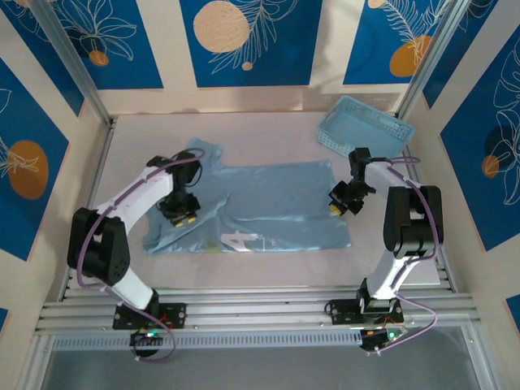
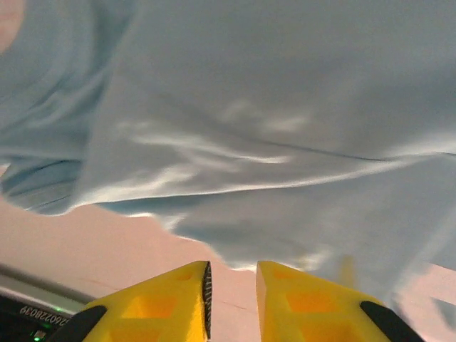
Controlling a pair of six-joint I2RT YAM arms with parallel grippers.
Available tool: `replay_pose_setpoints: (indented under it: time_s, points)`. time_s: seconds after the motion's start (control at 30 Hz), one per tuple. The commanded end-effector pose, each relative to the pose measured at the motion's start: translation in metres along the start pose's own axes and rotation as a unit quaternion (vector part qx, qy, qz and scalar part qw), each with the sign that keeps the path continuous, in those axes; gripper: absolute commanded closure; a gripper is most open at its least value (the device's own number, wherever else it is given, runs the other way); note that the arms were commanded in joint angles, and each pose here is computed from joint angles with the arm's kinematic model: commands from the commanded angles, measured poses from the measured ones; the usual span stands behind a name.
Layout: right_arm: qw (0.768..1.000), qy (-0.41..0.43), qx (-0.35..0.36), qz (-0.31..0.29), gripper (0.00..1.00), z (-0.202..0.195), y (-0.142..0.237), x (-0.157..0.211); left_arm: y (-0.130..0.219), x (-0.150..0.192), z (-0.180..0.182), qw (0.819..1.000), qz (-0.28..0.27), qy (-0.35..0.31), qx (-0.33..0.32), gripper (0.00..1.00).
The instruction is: Fold and stack the t-shirts
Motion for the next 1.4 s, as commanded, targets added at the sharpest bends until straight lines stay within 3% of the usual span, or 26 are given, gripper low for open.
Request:
replay_pose_setpoints:
  time_s: [0.0, 0.2, 0.3, 0.5, 0.67, 0.9, 1.1, 1.37]
  points:
    - [1.0, 0.003, 0.009, 0.002, 0.98, -0.003, -0.013, -0.015, -0.004, -0.001, 0.028, 0.999, 0.021, 0.037, 0.008, 0.77]
    - [1.0, 0.021, 0.02, -0.003, 1.0, 0.003, -0.014, -0.031, -0.011, -0.008, 0.058, 0.998, 0.029, 0.047, -0.002, 0.66]
    - [0.999, 0.038, 0.018, -0.027, 0.95, 0.008, 0.003, -0.024, -0.012, -0.02, 0.054, 0.999, 0.007, 0.029, 0.027, 0.6]
    - [0.997, 0.065, 0.0, -0.035, 0.82, 0.014, 0.027, 0.009, -0.012, -0.046, 0.033, 0.996, -0.05, -0.035, 0.064, 0.53]
    - [0.998, 0.065, -0.017, -0.004, 0.77, 0.007, 0.026, 0.044, -0.026, -0.062, 0.018, 0.993, -0.055, -0.059, 0.086, 0.52]
    - [0.998, 0.058, -0.017, 0.016, 0.76, -0.006, 0.021, 0.068, -0.043, -0.074, 0.01, 0.994, -0.051, -0.065, 0.07, 0.7]
    - [0.998, 0.057, -0.01, 0.017, 0.76, -0.008, 0.018, 0.067, -0.037, -0.081, 0.013, 0.994, -0.076, -0.057, 0.055, 1.0]
    - [0.998, 0.052, 0.014, 0.036, 0.77, -0.008, 0.008, 0.062, -0.016, -0.097, 0.011, 0.991, -0.114, -0.075, 0.014, 1.0]
Point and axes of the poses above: each hand's point on the last joint's axis, 136 mm out from that joint toward the fingers, its own y axis back along the fingers, its own z axis along the line the jaws close on, x = y × z, the point moved 9 cm from there along y, back along the fingers, and after that the axes turned 13 degrees about y, right-handed, at the moved point
